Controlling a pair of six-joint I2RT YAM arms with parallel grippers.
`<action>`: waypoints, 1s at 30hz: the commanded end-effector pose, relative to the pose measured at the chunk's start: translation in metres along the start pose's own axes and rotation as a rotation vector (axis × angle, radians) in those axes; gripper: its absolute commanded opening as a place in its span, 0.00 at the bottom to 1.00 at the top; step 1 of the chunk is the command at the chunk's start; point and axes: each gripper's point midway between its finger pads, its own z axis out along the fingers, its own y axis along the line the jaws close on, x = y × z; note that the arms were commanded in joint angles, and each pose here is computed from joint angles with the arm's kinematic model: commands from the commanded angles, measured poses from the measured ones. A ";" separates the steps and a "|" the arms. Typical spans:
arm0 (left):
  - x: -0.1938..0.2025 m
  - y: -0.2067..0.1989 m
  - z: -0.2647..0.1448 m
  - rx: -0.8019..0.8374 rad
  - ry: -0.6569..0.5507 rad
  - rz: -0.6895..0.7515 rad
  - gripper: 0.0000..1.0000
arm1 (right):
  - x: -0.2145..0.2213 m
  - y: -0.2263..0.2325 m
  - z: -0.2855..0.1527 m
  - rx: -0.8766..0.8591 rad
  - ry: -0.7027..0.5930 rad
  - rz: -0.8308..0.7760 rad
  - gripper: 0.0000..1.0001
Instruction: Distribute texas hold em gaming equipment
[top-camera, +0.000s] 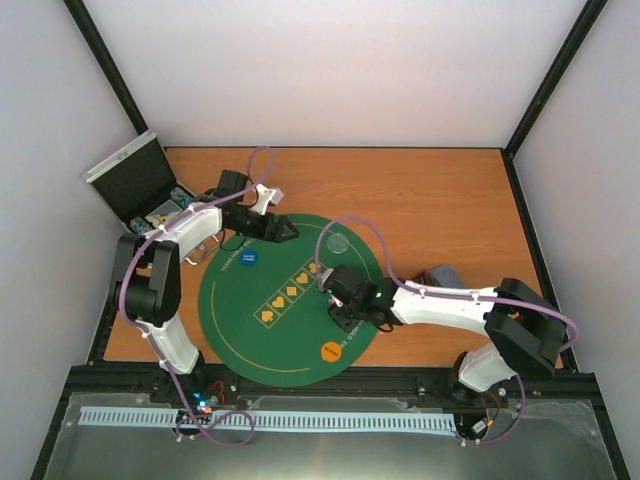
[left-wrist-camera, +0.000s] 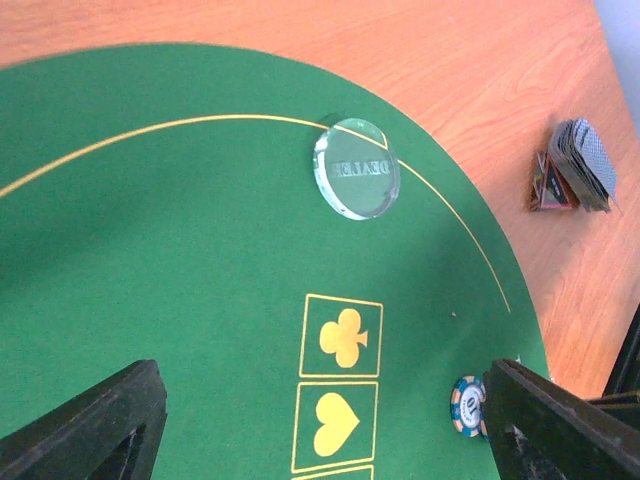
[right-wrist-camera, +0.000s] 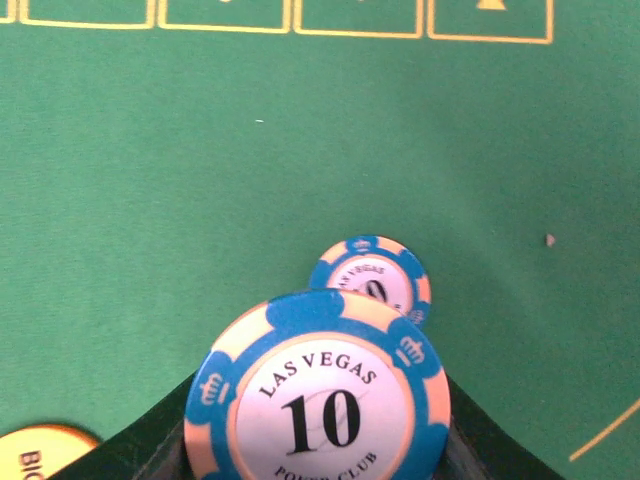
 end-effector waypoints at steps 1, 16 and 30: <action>-0.013 0.007 -0.024 -0.029 -0.069 0.025 0.87 | -0.021 0.024 -0.010 -0.057 -0.068 -0.071 0.03; -0.023 0.017 -0.063 -0.097 -0.179 0.037 0.92 | -0.014 0.122 0.023 -0.193 -0.006 -0.374 0.03; -0.023 0.019 -0.060 -0.092 -0.171 0.027 0.92 | 0.008 0.127 0.038 -0.181 0.026 -0.472 0.19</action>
